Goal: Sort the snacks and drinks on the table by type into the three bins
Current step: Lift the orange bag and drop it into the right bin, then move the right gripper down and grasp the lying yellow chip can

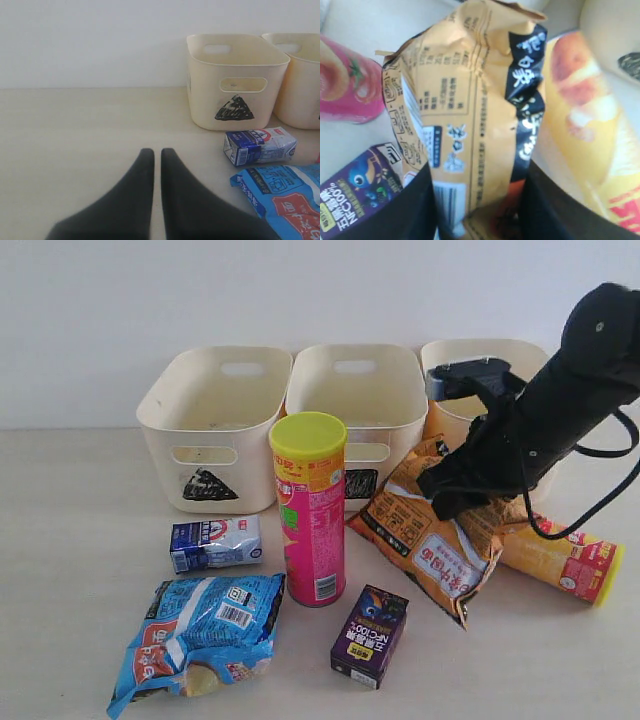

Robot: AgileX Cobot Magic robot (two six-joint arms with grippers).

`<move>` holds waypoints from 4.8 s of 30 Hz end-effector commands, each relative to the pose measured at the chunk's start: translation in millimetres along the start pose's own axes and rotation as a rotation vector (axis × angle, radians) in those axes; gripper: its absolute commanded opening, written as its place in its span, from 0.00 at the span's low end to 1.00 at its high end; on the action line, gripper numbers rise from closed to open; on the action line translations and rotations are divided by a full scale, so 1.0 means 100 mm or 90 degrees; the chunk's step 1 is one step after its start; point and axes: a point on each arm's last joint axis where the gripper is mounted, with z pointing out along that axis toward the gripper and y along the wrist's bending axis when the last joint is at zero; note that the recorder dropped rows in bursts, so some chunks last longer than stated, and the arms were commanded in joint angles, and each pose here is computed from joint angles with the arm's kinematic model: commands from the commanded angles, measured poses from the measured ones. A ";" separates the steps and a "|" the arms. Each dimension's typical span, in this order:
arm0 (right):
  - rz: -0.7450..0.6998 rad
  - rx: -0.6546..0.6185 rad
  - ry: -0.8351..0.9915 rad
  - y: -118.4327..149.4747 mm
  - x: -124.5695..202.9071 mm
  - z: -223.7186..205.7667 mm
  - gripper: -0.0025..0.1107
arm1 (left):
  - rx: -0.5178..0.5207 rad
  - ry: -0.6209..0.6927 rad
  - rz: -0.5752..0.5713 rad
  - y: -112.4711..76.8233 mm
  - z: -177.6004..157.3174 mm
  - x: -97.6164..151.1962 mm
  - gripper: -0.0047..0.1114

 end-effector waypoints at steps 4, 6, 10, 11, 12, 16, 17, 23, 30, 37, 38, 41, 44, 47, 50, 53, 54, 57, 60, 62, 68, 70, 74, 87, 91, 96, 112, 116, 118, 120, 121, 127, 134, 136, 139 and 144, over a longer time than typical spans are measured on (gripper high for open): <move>-0.035 0.021 -0.037 0.04 -0.04 -0.30 0.02 | 0.000 -0.010 -0.009 0.00 -0.01 -0.02 0.07; -0.040 0.039 -0.052 0.04 -0.10 -0.45 0.02 | 0.000 -0.010 -0.009 0.00 -0.01 -0.02 0.07; -0.040 0.084 -0.107 0.03 -0.27 -0.77 0.02 | 0.000 -0.010 -0.009 0.00 -0.01 -0.02 0.07; -0.038 0.100 -0.119 0.02 -0.31 -0.84 0.02 | 0.000 -0.010 -0.009 0.00 -0.01 -0.02 0.07; -0.035 0.129 -0.143 -0.01 -0.40 -0.95 0.02 | 0.000 -0.010 -0.009 0.00 -0.01 -0.02 0.07; -0.016 0.223 -0.235 -0.11 -0.61 -1.19 0.02 | 0.000 -0.010 -0.009 0.00 -0.01 -0.02 0.07; -0.023 0.248 -0.256 -0.14 -0.65 -1.24 0.02 | 0.000 -0.010 -0.009 0.00 -0.01 -0.02 0.07; -0.020 0.419 -0.340 -0.40 -1.00 -1.27 0.02 | 0.000 -0.010 -0.009 0.00 -0.01 -0.02 0.07; 0.001 0.465 -0.317 -0.70 -1.21 -0.77 0.02 | 0.000 -0.010 -0.009 0.00 -0.01 -0.02 0.07; 0.043 0.462 -0.274 -0.97 -1.17 -0.35 0.02 | 0.000 -0.010 -0.009 0.00 -0.01 -0.02 0.07; 0.044 0.462 -0.269 -0.99 -1.16 -0.31 0.03 | 0.000 -0.010 -0.009 0.00 -0.01 -0.02 0.07; 0.042 0.458 -0.252 -1.02 -1.14 -0.18 0.13 | 0.000 -0.010 -0.009 0.00 -0.01 -0.02 0.07; 0.046 0.455 -0.247 -1.02 -1.13 -0.13 0.32 | 0.000 -0.010 -0.009 0.00 -0.01 -0.02 0.07; 0.047 0.456 -0.245 -1.02 -1.12 -0.14 0.51 | 0.000 -0.010 -0.009 0.00 -0.01 -0.02 0.07; 0.053 0.457 -0.257 -1.01 -1.14 -0.21 0.61 | 0.000 -0.010 -0.009 0.00 -0.01 -0.02 0.07; 0.058 0.463 -0.265 -0.99 -1.15 -0.33 0.62 | 0.000 -0.010 -0.009 0.00 -0.01 -0.02 0.07; 0.060 0.466 -0.268 -0.98 -1.15 -0.38 0.62 | 0.000 -0.010 -0.009 0.00 -0.01 -0.02 0.07; 0.073 0.480 -0.272 -0.96 -1.14 -0.56 0.61 | 0.000 -0.010 -0.009 0.00 -0.01 -0.02 0.07; 0.093 0.496 -0.271 -0.93 -1.11 -0.75 0.48 | 0.000 -0.010 -0.009 0.00 -0.01 -0.02 0.07; 0.107 0.496 -0.266 -0.90 -1.09 -0.87 0.33 | 0.000 -0.010 -0.009 0.00 -0.01 -0.02 0.07; 0.118 0.482 -0.209 -0.82 -0.98 -1.07 0.02 | 0.000 -0.010 -0.009 0.00 -0.01 -0.02 0.07; 0.104 0.466 -0.178 -0.79 -0.94 -1.09 0.02 | 0.000 -0.010 -0.009 0.00 -0.01 -0.02 0.07; 0.095 0.413 -0.151 -0.68 -0.84 -1.14 0.02 | 0.000 -0.010 -0.009 0.00 -0.01 -0.02 0.07; 0.075 0.307 -0.123 -0.33 -0.38 -1.54 0.02 | 0.000 -0.010 -0.009 0.00 -0.01 -0.02 0.07; 0.059 0.229 -0.061 -0.20 -0.27 -1.56 0.02 | 0.000 -0.010 -0.009 0.00 -0.01 -0.02 0.07; 0.028 0.122 0.022 -0.05 -0.17 -1.51 0.02 | 0.000 -0.010 -0.009 0.00 -0.01 -0.02 0.07; -0.073 0.054 0.112 -0.02 0.08 -1.16 0.07 | 0.000 -0.010 -0.009 0.00 -0.01 -0.02 0.07; -0.071 0.053 0.125 -0.07 0.08 -0.97 0.35 | 0.000 -0.010 -0.009 0.00 -0.01 -0.02 0.07; -0.067 0.047 0.140 -0.10 0.07 -0.86 0.55 | 0.000 -0.010 -0.009 0.00 -0.01 -0.02 0.07; -0.065 0.044 0.151 -0.13 0.07 -0.75 0.71 | 0.000 -0.010 -0.009 0.00 -0.01 -0.02 0.07; -0.069 0.043 0.156 -0.14 0.06 -0.69 0.73 | 0.000 -0.010 -0.009 0.00 -0.01 -0.02 0.07; -0.100 0.041 0.159 -0.23 0.03 -0.41 0.73 | 0.000 -0.010 -0.009 0.00 -0.01 -0.02 0.07; -0.122 0.048 0.145 -0.31 -0.01 -0.13 0.72 | 0.000 -0.010 -0.009 0.00 -0.01 -0.02 0.07; -0.134 0.048 0.144 -0.33 -0.01 -0.06 0.72 | 0.000 -0.010 -0.009 0.00 -0.01 -0.02 0.07; -0.142 0.048 0.146 -0.37 -0.01 0.07 0.72 | 0.000 -0.010 -0.009 0.00 -0.01 -0.02 0.07; -0.152 0.065 0.140 -0.43 -0.01 0.26 0.72 | 0.000 -0.010 -0.009 0.00 -0.01 -0.02 0.07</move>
